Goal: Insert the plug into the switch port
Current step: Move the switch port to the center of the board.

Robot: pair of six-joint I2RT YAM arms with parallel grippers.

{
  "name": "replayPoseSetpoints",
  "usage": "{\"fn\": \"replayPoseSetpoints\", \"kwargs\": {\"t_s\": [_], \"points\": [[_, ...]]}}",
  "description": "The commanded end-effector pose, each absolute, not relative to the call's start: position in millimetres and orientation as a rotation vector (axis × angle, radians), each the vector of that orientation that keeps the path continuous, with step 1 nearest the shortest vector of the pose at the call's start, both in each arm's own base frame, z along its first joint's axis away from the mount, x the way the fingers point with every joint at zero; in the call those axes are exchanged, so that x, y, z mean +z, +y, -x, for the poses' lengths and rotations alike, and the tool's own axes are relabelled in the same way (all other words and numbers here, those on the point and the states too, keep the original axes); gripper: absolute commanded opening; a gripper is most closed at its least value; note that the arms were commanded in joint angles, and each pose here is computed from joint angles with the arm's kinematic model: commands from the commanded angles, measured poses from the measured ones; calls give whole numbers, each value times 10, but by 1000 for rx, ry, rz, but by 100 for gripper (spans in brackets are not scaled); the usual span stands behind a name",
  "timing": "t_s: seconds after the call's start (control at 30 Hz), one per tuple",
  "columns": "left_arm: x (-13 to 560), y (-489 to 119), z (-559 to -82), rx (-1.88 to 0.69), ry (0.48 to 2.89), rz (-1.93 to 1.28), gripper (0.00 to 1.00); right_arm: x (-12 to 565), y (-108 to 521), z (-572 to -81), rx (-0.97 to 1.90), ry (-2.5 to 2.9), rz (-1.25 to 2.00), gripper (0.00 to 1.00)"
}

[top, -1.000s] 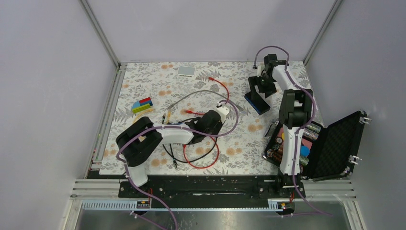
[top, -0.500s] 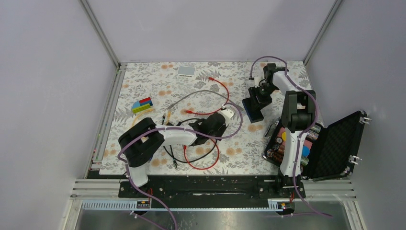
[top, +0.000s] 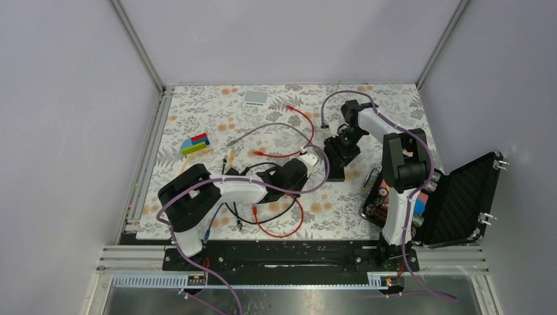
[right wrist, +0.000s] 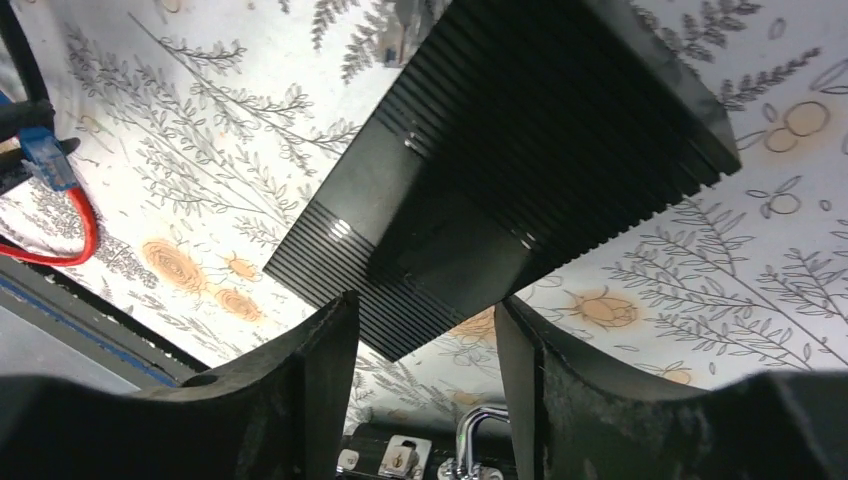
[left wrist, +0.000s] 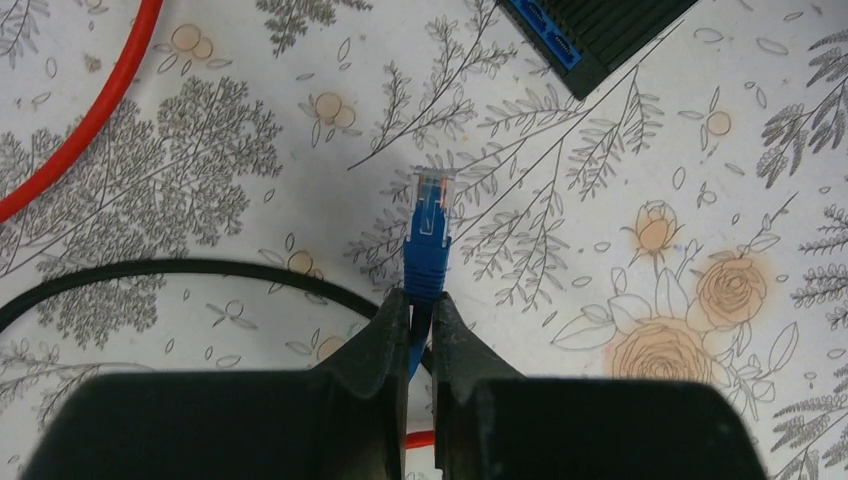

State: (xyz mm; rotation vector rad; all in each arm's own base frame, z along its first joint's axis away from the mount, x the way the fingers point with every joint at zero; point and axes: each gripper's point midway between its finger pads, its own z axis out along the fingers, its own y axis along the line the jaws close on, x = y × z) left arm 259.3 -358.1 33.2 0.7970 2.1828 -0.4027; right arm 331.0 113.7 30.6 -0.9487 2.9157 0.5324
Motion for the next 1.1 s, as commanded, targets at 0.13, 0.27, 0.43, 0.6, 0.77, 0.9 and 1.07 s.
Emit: {"fn": "replayPoseSetpoints", "kwargs": {"t_s": [0.13,0.27,0.43,0.6,0.77,0.9,1.07], "points": [[543,-3410,-2591,-395,2163,-646,0,681,1355,-3635,462,2814,480,77],[552,-3352,-2594,-373,2168,-634,0,769,1335,-3937,378,2746,185,85],[588,-3326,-2567,-398,2158,-605,0,648,1385,-4080,355,2794,79,99],[596,-3323,-2551,-395,2149,-645,0,464,1381,-4099,265,2853,89,97],[635,-3310,-2550,-391,2078,-732,0,354,1407,-4050,255,2880,170,86],[768,-3222,-2739,-290,1968,-824,0,332,1464,-3933,304,2883,289,72],[1502,-3169,-3301,-144,1689,-977,0,358,1437,-3776,324,2864,355,56]]}}
